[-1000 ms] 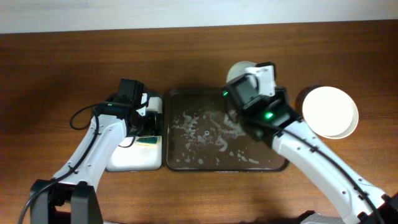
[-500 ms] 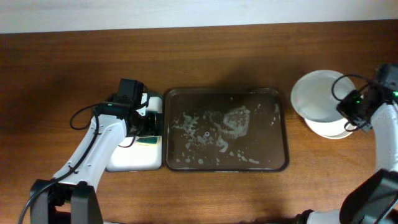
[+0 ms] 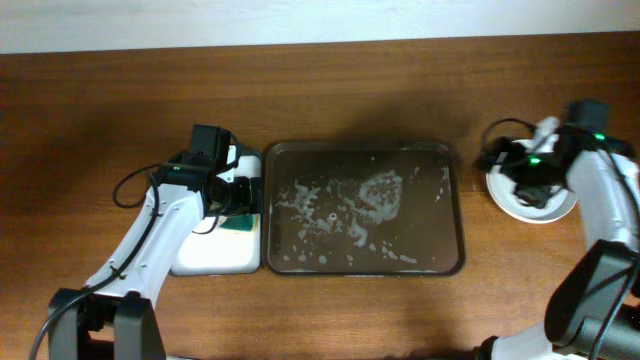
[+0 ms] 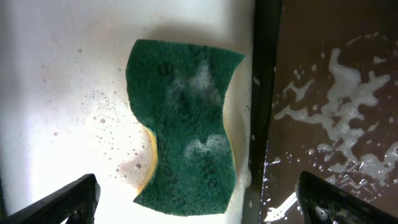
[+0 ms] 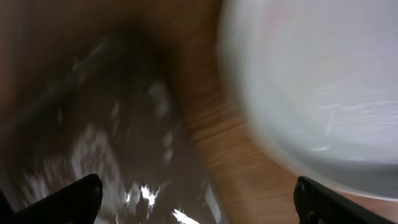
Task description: Clean dirty plates on tray and stack at the side
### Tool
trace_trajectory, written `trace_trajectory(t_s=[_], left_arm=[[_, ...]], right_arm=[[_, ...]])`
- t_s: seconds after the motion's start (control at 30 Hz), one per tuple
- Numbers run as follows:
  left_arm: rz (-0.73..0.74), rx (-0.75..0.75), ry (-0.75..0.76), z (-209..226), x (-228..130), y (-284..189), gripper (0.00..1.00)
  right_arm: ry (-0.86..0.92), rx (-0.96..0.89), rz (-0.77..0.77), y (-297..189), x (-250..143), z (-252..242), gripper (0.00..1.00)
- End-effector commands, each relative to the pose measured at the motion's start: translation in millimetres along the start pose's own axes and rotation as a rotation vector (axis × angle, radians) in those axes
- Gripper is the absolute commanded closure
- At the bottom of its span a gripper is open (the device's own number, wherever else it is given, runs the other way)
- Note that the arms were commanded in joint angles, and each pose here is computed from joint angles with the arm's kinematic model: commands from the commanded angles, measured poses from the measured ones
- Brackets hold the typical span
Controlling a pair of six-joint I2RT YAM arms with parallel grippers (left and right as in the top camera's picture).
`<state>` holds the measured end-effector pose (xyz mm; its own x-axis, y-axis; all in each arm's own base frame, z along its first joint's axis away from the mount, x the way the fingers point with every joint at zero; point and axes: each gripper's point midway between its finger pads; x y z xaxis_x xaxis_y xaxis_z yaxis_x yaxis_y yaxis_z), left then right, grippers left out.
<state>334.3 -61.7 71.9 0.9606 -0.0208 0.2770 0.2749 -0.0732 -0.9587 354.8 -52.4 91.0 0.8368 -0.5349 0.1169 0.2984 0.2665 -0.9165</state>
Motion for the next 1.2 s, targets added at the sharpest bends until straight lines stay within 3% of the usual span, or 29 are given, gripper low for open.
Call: trace_trajectory(t_s=[0.0, 0.07, 0.23, 0.37, 0.5, 0.63, 0.77, 1.17], left_arm=[[-0.02, -0.021, -0.032, -4, 12, -16, 0.01], [0.034, -0.023, -0.041, -4, 7, -32, 0.01], [0.104, -0.008, -0.074, 3, -19, -57, 0.01], [-0.036, -0.029, -0.067, 3, -28, -89, 0.01], [-0.384, -0.071, -0.034, 5, -41, -127, 0.01], [-0.611, -0.084, -0.031, 11, -67, -151, 0.01], [-0.672, -0.093, -0.029, 12, -77, -166, 0.0], [-0.67, -0.093, -0.029, 12, -77, -165, 0.01]], right_arm=[[-0.212, -0.091, 0.078, 9, -29, 30, 0.01], [-0.349, -0.212, 0.107, 2, -52, 49, 0.01], [-0.477, -0.172, 0.088, -39, -94, 81, 0.01], [-0.522, -0.105, -0.135, -97, -105, 84, 0.01], [-0.555, -0.017, -0.414, -145, -125, 73, 0.01], [-0.568, 0.045, -0.546, -174, -152, 59, 0.01], [-0.571, 0.057, -0.571, -181, -156, 57, 0.01], [-0.575, 0.039, -0.626, -189, -156, 51, 0.01]])
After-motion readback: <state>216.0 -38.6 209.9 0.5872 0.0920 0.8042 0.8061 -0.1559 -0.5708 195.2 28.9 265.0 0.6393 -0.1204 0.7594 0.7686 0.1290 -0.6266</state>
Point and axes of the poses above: each gripper's point midway between its finger pads, its own y axis out along the fingers, its own z axis along the line the jaws close on, x = y × z, and after that the axes turned 4 degrees about y, right-handed
